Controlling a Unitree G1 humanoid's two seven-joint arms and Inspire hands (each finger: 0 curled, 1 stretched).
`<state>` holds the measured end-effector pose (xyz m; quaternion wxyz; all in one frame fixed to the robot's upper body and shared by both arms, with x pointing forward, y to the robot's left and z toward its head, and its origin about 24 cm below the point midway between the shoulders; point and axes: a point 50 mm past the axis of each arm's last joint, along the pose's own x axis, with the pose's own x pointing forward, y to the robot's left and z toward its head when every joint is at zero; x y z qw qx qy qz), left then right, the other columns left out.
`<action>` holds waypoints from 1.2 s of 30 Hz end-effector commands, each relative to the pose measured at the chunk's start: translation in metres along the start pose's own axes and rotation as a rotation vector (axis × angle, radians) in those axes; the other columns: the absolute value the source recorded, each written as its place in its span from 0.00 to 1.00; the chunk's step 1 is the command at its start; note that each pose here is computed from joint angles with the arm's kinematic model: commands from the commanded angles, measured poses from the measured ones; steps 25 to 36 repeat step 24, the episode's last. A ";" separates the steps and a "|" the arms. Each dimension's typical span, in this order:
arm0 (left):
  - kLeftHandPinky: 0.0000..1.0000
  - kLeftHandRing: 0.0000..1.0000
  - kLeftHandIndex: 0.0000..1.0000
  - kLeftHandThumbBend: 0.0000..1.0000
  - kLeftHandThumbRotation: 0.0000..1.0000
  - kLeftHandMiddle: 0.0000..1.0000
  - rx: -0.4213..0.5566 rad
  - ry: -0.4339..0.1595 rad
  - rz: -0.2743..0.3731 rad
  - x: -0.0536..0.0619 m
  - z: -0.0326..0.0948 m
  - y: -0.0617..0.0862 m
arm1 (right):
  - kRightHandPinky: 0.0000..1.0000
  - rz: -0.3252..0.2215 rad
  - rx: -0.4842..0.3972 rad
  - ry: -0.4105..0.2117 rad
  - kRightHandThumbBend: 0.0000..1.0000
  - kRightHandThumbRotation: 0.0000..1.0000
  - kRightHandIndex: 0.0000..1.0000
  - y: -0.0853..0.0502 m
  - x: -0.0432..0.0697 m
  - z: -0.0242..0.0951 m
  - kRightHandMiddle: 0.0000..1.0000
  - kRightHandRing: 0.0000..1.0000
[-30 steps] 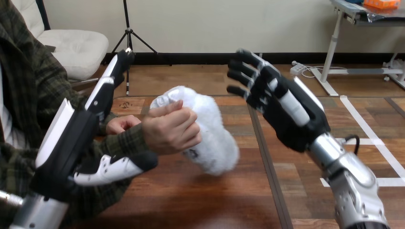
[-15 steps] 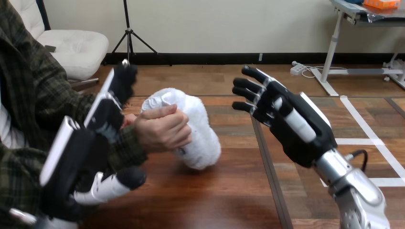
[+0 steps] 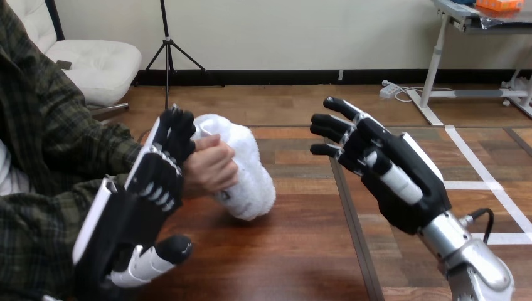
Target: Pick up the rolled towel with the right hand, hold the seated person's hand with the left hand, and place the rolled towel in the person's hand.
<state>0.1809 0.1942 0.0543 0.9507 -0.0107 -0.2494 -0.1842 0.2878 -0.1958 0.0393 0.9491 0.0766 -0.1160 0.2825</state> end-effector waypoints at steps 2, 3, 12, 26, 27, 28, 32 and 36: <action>1.00 1.00 1.00 1.00 0.61 1.00 -0.036 -0.019 0.020 0.002 -0.006 -0.006 | 0.79 0.029 -0.049 -0.101 1.00 0.56 0.88 0.006 0.008 0.014 0.85 0.88; 1.00 1.00 1.00 1.00 0.60 1.00 -0.043 -0.017 0.025 0.001 -0.008 -0.007 | 0.79 0.030 -0.048 -0.105 1.00 0.56 0.88 0.007 0.008 0.013 0.85 0.88; 0.99 1.00 1.00 1.00 0.67 1.00 -0.085 0.002 0.071 -0.002 -0.017 -0.016 | 0.80 0.016 -0.068 -0.136 1.00 0.56 0.87 0.014 0.002 0.008 0.84 0.88; 1.00 1.00 1.00 1.00 0.74 1.00 -0.086 0.008 0.126 -0.002 -0.023 -0.025 | 0.80 -0.029 -0.079 -0.175 1.00 0.57 0.88 0.021 -0.006 0.002 0.85 0.88; 1.00 1.00 1.00 1.00 0.74 1.00 -0.086 0.008 0.126 -0.002 -0.023 -0.025 | 0.80 -0.029 -0.079 -0.175 1.00 0.57 0.88 0.021 -0.006 0.002 0.85 0.88; 1.00 1.00 1.00 1.00 0.74 1.00 -0.086 0.008 0.126 -0.002 -0.023 -0.025 | 0.80 -0.029 -0.079 -0.175 1.00 0.57 0.88 0.021 -0.006 0.002 0.85 0.88; 1.00 1.00 1.00 1.00 0.74 1.00 -0.086 0.008 0.126 -0.002 -0.023 -0.025 | 0.80 -0.029 -0.079 -0.175 1.00 0.57 0.88 0.021 -0.006 0.002 0.85 0.88; 1.00 1.00 1.00 1.00 0.74 1.00 -0.086 0.008 0.126 -0.002 -0.023 -0.025 | 0.80 -0.029 -0.079 -0.175 1.00 0.57 0.88 0.021 -0.006 0.002 0.85 0.88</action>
